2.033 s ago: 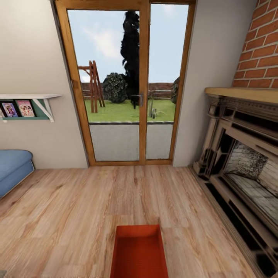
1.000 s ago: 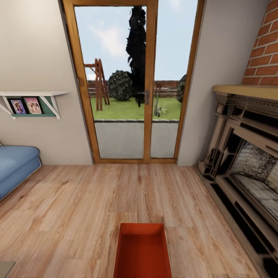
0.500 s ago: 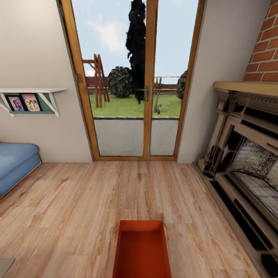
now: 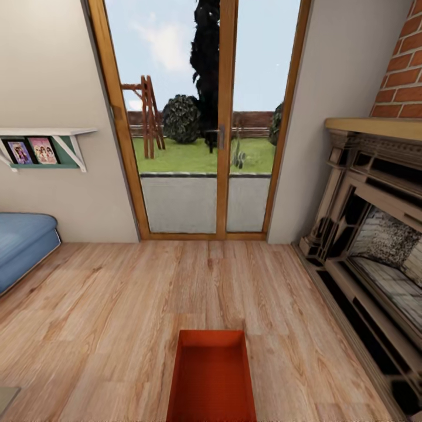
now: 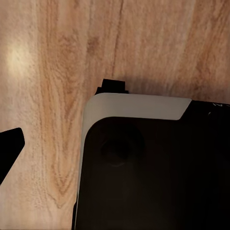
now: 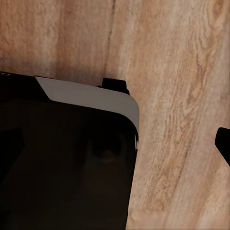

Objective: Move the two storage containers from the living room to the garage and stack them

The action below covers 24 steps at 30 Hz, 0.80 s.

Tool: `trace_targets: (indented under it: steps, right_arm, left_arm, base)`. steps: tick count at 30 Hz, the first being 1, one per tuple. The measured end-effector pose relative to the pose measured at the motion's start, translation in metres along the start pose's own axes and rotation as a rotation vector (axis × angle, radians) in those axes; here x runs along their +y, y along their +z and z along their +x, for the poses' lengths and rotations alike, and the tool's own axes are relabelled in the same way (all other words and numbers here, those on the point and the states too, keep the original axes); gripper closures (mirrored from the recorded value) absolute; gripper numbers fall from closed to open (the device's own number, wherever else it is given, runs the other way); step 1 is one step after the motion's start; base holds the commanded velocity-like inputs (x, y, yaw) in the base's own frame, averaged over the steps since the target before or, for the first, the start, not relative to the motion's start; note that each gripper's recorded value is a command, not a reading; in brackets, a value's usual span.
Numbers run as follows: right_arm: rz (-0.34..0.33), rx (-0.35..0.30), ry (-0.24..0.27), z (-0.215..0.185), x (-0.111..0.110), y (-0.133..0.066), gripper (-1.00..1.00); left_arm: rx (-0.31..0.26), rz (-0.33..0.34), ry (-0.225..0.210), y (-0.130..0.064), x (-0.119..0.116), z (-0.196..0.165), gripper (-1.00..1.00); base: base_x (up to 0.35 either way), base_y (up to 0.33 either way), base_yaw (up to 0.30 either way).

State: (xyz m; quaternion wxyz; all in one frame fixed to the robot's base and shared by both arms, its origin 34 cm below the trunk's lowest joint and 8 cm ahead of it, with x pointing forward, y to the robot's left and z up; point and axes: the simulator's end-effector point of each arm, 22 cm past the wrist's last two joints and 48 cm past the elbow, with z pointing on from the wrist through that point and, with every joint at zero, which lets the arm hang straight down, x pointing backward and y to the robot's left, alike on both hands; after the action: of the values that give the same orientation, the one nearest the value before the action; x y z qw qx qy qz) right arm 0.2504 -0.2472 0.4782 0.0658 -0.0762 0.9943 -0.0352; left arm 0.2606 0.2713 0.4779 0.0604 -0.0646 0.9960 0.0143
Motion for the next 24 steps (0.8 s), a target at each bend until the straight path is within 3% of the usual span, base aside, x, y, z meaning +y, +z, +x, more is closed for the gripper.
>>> trace_targets:
  steps: [24]
  right_arm:
    - [-0.007, 0.037, -0.008, 0.015, 0.003, 0.002, -1.0]
  left_arm:
    - [0.039, -0.007, 0.002, 0.003, 0.002, 0.015, -1.0]
  base:
    - [0.0, 0.0, 0.0]
